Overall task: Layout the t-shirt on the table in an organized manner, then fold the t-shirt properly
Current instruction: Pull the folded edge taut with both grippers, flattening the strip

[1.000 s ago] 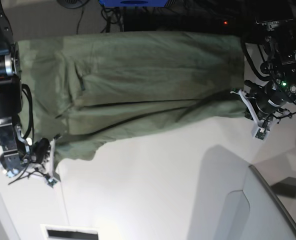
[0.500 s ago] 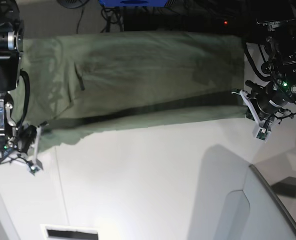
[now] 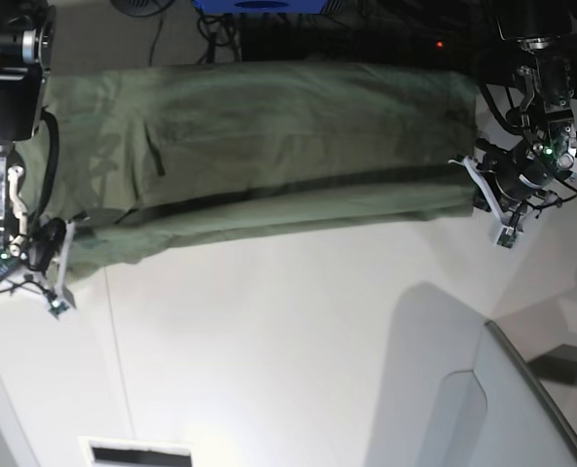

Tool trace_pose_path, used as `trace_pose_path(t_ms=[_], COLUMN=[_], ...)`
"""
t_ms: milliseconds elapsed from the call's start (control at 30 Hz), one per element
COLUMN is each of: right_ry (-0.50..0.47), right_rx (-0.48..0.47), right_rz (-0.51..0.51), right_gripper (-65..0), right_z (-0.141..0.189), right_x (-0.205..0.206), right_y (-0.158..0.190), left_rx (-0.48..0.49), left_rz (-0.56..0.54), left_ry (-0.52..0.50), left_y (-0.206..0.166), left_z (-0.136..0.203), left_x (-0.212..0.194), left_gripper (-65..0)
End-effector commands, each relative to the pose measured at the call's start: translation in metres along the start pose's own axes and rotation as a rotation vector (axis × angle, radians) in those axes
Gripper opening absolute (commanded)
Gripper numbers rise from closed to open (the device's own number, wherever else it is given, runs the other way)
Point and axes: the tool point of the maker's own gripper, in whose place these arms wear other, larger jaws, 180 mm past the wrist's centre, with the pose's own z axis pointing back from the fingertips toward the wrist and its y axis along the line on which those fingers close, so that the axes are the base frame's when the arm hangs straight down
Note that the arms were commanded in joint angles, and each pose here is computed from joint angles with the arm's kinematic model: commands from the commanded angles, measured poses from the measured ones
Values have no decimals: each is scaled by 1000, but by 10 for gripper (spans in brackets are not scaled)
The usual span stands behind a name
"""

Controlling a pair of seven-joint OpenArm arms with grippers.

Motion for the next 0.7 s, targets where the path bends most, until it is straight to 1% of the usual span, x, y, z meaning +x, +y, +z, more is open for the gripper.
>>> trace_pose_path(t_ms=[0,67,233,300,500,600,667], right_ry=[-29,-29,-23,-15,0,3,11], right_rx=[-45,-51,-54,-53,-37,-37,-34], right_rz=[0,5,7,7,10,-61,-81], right_gripper=[-650,-650,-650,-650,-650,-650,-650], right_z=[11,13,18,18,15,16,16], right_x=[10,7,6,3,-6,-14,-20], right_y=[-17,-14,-7,-5,7,1,1], left_rx=[18,12,-40,-55,-63,-59,-59], left_rz=[-11,-19,-62,-70,-75,-74,-75], left_ry=[-24,-25,-5,-31,-45,-47,-46], left_y=[8,5,-18,-25,-28,-26,-26], left_z=[4,4,-2,-3,-4,-4,-4], left_x=[8,8,4,8,11,11,11], left_gripper=[-650,-650,-650,-650,-650,-650,-650])
